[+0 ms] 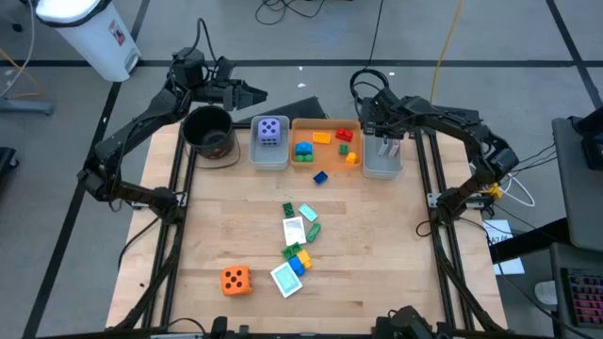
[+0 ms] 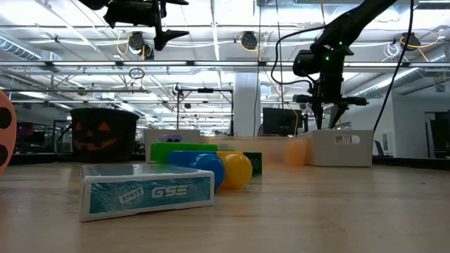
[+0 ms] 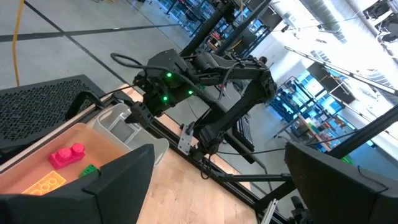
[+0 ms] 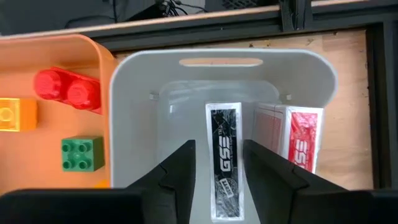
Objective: Pick & Place Toys
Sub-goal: Put the black deck of cards into the right gray bin, then put the green game piece into the orange bin
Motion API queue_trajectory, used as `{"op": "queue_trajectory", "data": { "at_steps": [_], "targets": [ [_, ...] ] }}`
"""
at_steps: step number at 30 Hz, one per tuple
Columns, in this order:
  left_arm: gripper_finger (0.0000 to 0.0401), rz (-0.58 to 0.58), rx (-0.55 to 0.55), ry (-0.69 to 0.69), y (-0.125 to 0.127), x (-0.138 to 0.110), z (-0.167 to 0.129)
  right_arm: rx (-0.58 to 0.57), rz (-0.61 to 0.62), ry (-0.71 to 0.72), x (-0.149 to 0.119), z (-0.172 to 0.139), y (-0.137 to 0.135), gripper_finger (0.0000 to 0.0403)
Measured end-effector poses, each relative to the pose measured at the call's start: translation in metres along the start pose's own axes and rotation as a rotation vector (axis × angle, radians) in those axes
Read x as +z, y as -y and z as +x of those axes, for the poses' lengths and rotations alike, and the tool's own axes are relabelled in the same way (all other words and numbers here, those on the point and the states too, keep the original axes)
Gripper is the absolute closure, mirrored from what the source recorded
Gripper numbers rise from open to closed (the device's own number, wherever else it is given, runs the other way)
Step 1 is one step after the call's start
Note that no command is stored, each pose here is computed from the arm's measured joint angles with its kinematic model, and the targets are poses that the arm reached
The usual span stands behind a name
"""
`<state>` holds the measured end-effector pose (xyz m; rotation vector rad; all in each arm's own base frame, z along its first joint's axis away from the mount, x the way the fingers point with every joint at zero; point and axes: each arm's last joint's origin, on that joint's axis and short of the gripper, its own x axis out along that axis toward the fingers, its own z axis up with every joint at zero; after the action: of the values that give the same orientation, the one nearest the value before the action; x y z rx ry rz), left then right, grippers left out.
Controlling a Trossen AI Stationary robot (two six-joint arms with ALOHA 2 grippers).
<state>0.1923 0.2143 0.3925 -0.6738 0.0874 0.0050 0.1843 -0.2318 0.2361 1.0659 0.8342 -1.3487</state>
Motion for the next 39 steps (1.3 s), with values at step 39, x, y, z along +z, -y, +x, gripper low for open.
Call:
{"op": "queue_trajectory", "data": {
  "at_steps": [39],
  "targets": [
    [0.0034,-0.062,0.02,0.094,0.007,0.006,0.007,1.131,-0.074,0.708,-0.008,-0.135,-0.087,0.0279]
  ]
}}
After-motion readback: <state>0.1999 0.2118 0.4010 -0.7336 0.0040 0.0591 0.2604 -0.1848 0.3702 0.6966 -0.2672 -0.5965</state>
